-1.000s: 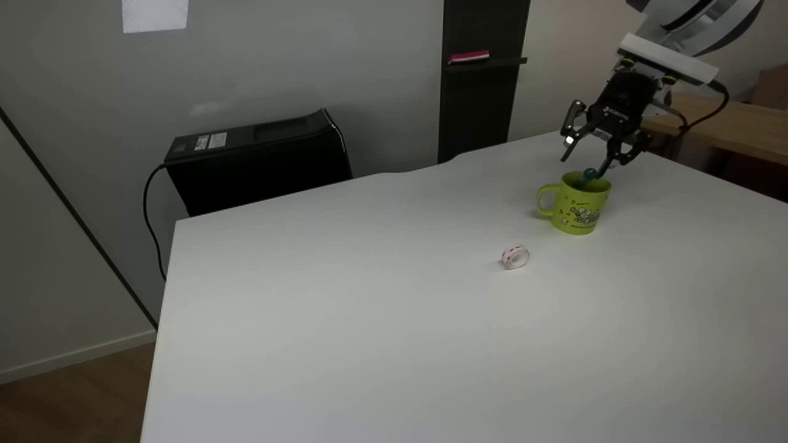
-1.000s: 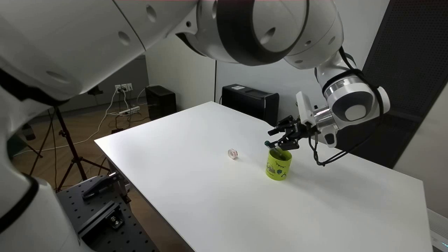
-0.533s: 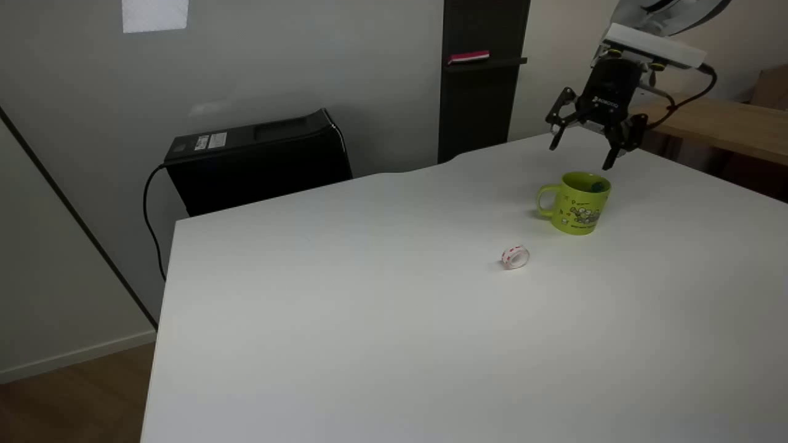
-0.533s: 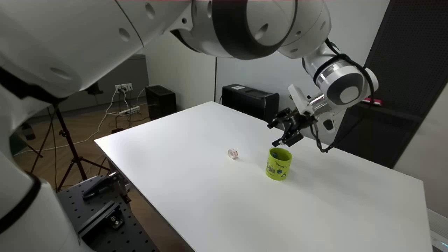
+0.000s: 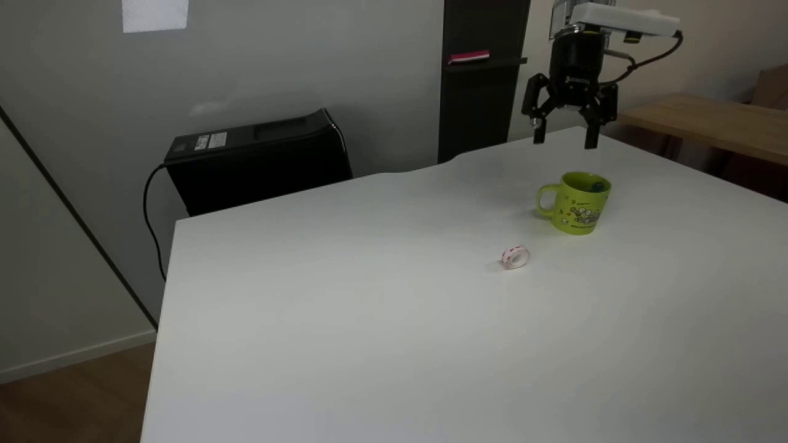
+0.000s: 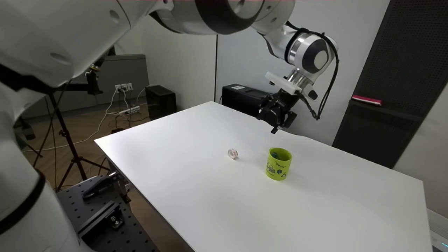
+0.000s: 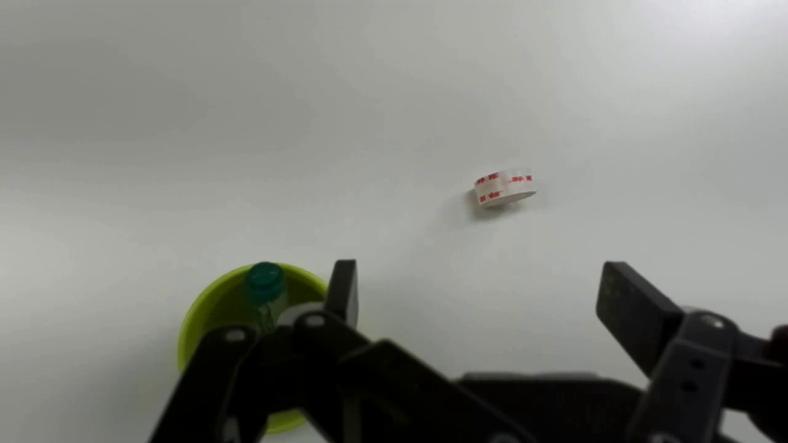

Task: Take the marker off of the table and place it in the green cup

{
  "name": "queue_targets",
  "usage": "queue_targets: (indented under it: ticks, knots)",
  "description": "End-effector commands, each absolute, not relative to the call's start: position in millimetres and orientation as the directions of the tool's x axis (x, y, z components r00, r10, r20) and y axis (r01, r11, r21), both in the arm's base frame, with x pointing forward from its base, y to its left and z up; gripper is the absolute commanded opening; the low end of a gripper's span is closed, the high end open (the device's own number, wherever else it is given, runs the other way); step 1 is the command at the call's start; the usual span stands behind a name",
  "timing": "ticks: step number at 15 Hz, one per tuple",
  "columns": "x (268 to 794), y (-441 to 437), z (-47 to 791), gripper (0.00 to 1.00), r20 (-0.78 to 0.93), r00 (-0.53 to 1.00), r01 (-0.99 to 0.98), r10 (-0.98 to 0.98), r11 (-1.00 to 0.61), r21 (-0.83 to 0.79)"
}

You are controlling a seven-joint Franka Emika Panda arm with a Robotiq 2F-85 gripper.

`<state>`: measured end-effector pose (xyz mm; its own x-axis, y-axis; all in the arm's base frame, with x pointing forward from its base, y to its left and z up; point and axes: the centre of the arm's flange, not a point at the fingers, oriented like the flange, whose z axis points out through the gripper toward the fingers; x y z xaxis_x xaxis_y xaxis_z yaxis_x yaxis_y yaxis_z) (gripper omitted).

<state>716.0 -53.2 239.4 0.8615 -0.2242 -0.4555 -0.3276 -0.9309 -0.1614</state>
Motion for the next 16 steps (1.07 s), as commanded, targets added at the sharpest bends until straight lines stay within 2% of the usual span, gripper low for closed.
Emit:
queue_targets:
  ticks: [1,6,10,11,16]
  knots:
    - [695.6,-19.5,259.1,1.00,-0.344,0.930,-0.173,-0.132,-0.981,-0.091]
    - [690.7,18.9,268.9,1.00,-0.092,0.995,-0.029,-0.030,-1.000,0.010]
    - [684.2,33.9,274.4,1.00,0.080,0.996,-0.046,-0.050,-0.998,-0.040]
    - [719.0,33.9,264.5,1.00,0.030,0.999,-0.022,-0.022,-1.000,-0.023]
    - [715.5,34.8,259.7,1.00,0.029,0.999,-0.018,-0.019,-1.000,-0.025]
